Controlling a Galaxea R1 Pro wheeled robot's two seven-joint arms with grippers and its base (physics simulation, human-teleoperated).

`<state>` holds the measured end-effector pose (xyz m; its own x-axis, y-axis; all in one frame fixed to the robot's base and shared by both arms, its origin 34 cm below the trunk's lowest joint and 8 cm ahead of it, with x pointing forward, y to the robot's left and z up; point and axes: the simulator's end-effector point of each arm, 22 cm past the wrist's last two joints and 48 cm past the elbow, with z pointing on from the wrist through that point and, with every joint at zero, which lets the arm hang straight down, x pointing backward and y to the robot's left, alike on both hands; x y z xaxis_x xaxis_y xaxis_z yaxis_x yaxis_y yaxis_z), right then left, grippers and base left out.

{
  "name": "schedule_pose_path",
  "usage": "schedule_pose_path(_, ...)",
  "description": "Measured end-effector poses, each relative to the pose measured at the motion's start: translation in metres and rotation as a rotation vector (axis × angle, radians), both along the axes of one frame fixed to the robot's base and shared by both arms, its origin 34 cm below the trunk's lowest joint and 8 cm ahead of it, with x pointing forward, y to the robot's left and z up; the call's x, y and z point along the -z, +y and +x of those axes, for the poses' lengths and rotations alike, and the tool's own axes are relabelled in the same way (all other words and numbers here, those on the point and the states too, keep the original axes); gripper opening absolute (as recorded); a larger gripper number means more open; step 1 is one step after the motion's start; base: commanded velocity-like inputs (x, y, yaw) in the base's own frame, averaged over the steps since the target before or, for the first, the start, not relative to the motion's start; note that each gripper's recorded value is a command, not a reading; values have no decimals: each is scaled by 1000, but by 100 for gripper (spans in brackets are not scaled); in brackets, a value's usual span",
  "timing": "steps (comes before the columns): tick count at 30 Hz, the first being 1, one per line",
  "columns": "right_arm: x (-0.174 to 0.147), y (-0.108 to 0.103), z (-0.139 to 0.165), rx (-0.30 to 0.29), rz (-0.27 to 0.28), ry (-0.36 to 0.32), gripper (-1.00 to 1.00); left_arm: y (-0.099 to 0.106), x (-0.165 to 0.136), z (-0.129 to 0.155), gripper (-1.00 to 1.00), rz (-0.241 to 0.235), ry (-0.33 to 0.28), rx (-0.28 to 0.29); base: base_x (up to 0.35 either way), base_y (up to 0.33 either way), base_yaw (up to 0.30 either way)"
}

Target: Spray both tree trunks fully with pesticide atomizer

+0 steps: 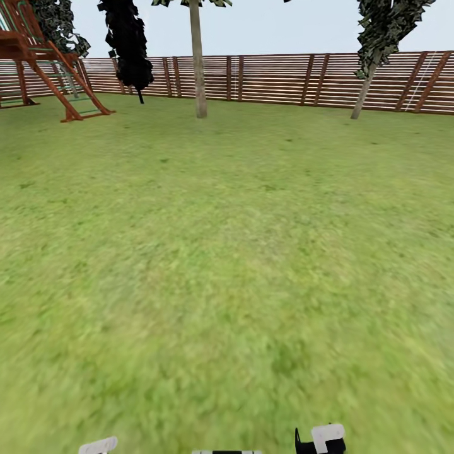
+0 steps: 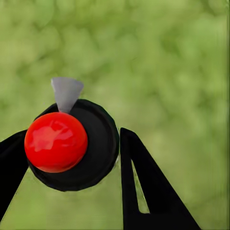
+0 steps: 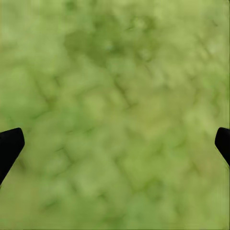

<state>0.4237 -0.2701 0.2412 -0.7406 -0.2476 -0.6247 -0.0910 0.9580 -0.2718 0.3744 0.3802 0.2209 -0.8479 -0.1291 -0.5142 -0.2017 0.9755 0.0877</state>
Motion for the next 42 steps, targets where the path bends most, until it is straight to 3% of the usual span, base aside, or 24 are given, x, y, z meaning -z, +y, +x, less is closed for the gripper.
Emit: schedule_pose_path(42,0,0,0,0,0,0,100,0,0,0,-100,0,0,0,336,0,0)
